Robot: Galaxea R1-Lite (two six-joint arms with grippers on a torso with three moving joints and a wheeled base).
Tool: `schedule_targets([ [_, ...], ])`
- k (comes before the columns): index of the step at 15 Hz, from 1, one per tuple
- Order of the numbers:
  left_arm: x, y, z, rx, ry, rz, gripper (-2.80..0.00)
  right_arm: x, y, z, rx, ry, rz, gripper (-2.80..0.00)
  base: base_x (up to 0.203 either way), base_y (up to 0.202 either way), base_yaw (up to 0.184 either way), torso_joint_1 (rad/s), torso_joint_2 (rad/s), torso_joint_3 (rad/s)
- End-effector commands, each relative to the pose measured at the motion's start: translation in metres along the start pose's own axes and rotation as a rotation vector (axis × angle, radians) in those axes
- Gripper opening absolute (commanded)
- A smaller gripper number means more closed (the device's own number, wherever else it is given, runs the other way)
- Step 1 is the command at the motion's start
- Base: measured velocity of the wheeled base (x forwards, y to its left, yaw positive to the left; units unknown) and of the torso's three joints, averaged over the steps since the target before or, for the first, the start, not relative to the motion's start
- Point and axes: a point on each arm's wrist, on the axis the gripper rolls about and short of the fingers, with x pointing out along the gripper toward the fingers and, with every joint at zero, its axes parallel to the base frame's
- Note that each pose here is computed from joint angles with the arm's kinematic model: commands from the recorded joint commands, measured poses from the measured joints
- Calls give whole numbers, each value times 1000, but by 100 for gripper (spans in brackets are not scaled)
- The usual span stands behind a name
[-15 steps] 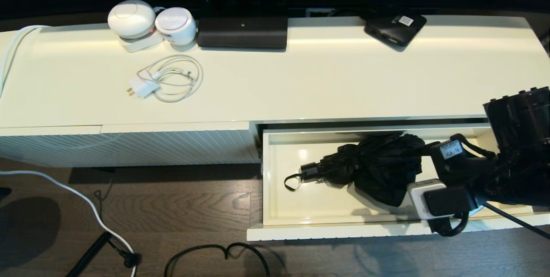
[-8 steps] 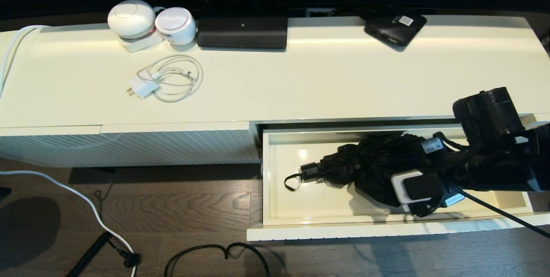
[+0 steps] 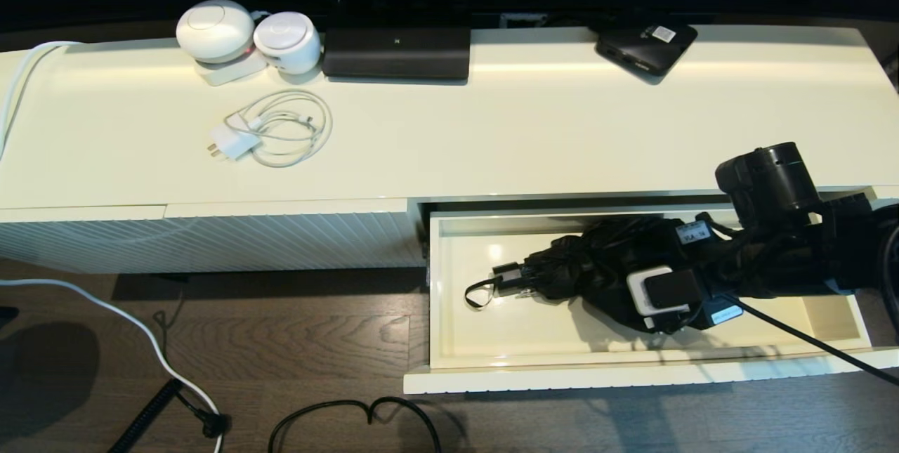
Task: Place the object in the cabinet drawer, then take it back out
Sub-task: Take the umbrella out of the drawer and put it on the table
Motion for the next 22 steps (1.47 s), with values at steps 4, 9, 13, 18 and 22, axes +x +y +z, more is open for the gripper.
schedule_targets([
  [4, 0, 0, 0, -1, -2, 0, -280, 13, 1, -2, -4, 7, 17, 0, 0, 0, 0, 0, 0, 0],
  [9, 0, 0, 0, -1, -2, 0, -280, 20, 2, -1, 27, 5, 9, 0, 0, 0, 0, 0, 0, 0],
  [13, 0, 0, 0, 1, -2, 2, -280, 20, 3, 1, 27, 3, 11, -280, 0, 0, 0, 0, 0, 0],
  [18, 0, 0, 0, -1, -2, 0, -280, 18, 5, 1, 32, 8, 13, -280, 0, 0, 0, 0, 0, 0],
  [22, 0, 0, 0, -1, -2, 0, -280, 19, 8, 1, 31, 8, 26, -280, 0, 0, 0, 0, 0, 0],
])
